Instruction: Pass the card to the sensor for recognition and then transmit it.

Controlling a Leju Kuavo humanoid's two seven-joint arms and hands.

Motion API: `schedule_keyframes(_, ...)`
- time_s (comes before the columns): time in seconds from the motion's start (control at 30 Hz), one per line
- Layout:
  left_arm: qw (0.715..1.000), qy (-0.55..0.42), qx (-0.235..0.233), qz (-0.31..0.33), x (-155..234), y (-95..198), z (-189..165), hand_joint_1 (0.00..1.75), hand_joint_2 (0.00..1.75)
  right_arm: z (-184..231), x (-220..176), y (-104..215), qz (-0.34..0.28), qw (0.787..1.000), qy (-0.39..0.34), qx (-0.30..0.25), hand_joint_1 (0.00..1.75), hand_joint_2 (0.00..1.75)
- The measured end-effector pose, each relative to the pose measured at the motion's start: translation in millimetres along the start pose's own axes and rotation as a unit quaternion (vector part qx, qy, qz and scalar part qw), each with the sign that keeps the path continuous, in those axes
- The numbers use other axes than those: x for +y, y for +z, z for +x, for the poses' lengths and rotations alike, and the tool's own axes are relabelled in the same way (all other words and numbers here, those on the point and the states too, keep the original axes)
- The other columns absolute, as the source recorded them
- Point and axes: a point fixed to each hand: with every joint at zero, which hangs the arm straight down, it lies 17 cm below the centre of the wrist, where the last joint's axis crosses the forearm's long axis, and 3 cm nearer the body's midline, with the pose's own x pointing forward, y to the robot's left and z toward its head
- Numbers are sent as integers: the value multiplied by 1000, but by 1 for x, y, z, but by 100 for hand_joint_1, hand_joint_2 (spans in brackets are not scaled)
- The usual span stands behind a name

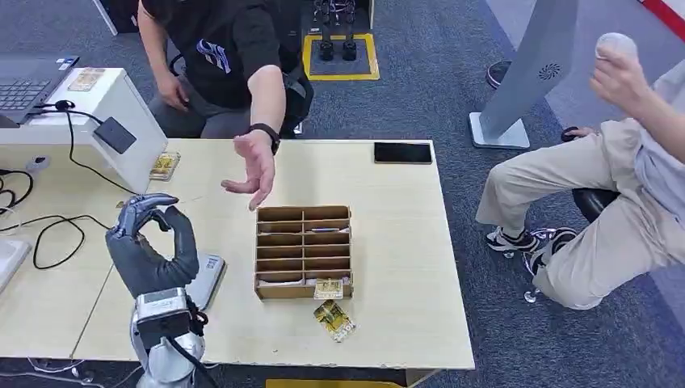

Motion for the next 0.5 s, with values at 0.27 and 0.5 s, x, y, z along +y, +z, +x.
schedule_keyframes(0.27, 998, -48, 27, -18, -13, -32, -43, 175, 175, 11, 10, 1, 18, 1000, 10, -19, 0, 175)
schedule_keyframes(0.5, 977, -196, 49, -73, -32, -47, -108, 175, 175, 19, 21, 3, 35, 999, 18, -25, 0, 175)
